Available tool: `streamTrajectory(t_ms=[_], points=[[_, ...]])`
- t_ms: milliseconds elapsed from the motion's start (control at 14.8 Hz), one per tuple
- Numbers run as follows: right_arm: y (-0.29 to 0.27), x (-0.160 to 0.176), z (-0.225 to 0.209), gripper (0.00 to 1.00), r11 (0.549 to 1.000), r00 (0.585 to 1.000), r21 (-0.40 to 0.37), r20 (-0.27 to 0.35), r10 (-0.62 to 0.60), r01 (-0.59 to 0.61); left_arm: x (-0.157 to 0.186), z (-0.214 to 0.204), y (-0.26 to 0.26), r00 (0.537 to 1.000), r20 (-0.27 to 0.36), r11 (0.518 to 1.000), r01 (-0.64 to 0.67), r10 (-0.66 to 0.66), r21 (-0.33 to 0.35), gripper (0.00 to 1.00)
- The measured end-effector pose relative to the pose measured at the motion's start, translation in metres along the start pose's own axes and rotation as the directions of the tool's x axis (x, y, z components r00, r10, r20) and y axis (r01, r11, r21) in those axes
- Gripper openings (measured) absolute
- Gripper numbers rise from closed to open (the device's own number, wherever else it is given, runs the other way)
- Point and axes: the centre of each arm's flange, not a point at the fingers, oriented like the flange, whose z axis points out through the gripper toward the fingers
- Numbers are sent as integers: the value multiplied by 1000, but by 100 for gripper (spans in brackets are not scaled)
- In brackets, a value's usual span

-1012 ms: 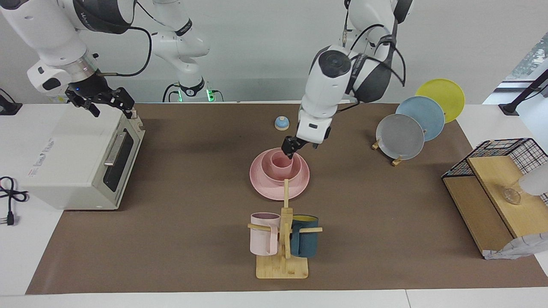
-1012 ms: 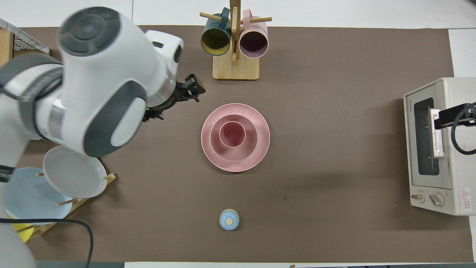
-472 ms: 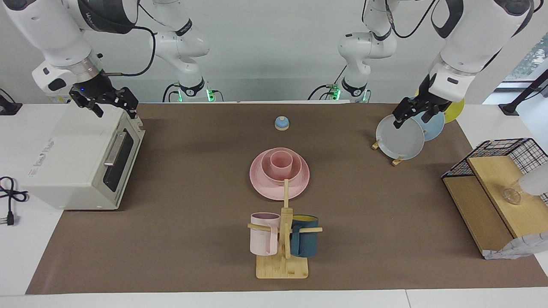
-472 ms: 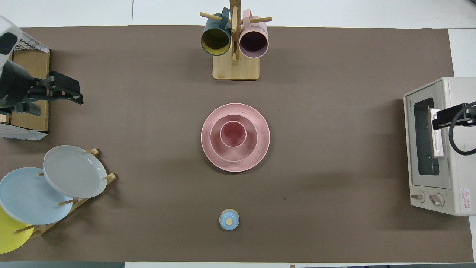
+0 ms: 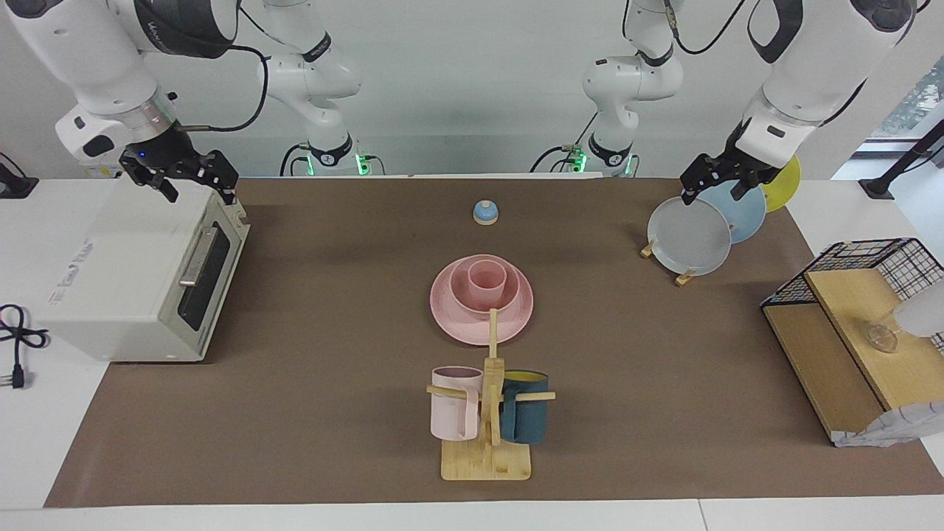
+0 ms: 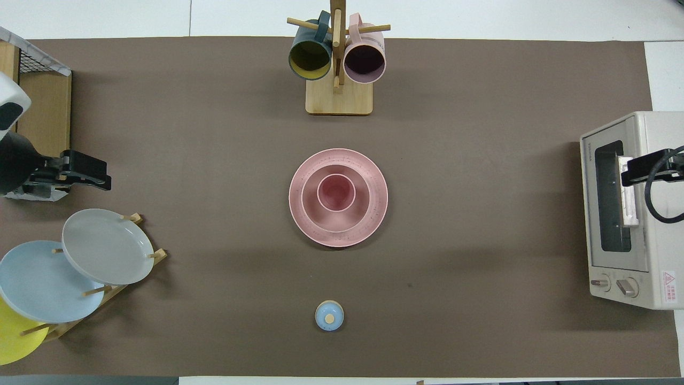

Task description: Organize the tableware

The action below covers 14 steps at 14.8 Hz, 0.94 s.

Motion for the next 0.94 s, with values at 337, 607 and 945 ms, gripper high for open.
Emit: streamTrajectory(t_ms=[337,607,945], points=[[0,0,0,100,1000,1000,0,0,0,0,-4,-9,-1,1000,-5,1000,-18,18,18,100],[0,0,0,100,1000,1000,0,0,0,0,-10,-16,-2,1000,15,1000,-15,15,20,100],[0,0,0,100,1000,1000,0,0,0,0,-10,-15,-4,1000,17,1000,-12,12,20,100]])
